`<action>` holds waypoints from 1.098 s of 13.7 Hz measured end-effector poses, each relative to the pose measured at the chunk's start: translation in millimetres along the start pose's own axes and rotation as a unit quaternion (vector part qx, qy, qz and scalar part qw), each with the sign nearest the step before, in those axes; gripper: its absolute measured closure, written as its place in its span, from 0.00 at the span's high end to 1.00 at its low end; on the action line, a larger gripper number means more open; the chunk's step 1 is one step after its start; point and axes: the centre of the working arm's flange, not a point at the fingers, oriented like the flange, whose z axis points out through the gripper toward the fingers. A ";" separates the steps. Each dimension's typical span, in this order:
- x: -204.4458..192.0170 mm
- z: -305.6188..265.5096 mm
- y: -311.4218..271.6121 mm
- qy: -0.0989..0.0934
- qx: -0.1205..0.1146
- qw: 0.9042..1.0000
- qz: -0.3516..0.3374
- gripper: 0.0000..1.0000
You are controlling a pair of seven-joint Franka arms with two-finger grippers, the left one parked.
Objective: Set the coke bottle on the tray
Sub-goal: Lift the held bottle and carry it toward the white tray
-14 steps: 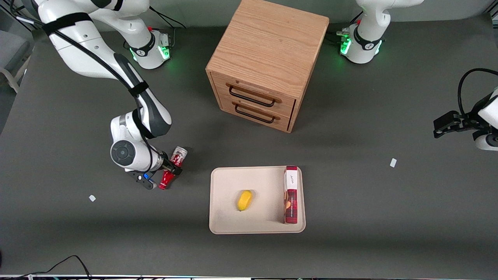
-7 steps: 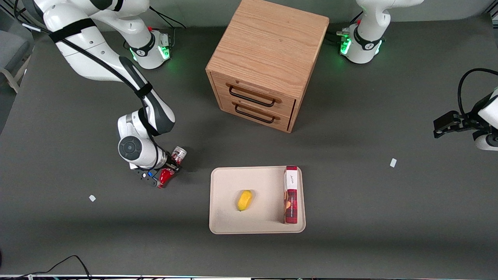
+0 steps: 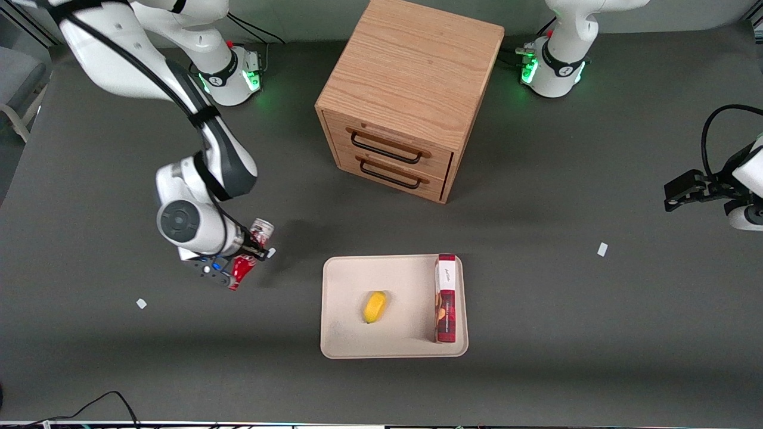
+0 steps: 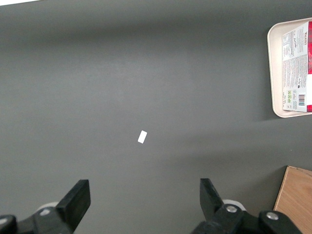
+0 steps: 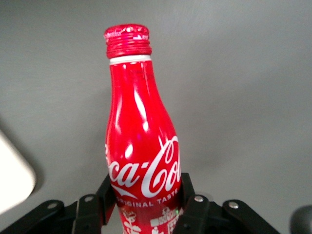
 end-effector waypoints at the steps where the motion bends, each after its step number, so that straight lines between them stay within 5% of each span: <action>1: 1.3 -43.4 6.0 0.003 0.002 1.000 -0.011 0.56; 4: 0.9 -153.3 5.4 0.021 0.055 0.997 -0.048 0.56; 7: -10.4 -175.1 -33.4 0.030 0.086 0.985 -0.145 0.56; 10: -12.4 -110.6 -104.8 -0.003 0.114 0.975 -0.190 0.56; 15: 10.3 37.5 -172.2 -0.011 0.160 0.970 -0.181 0.56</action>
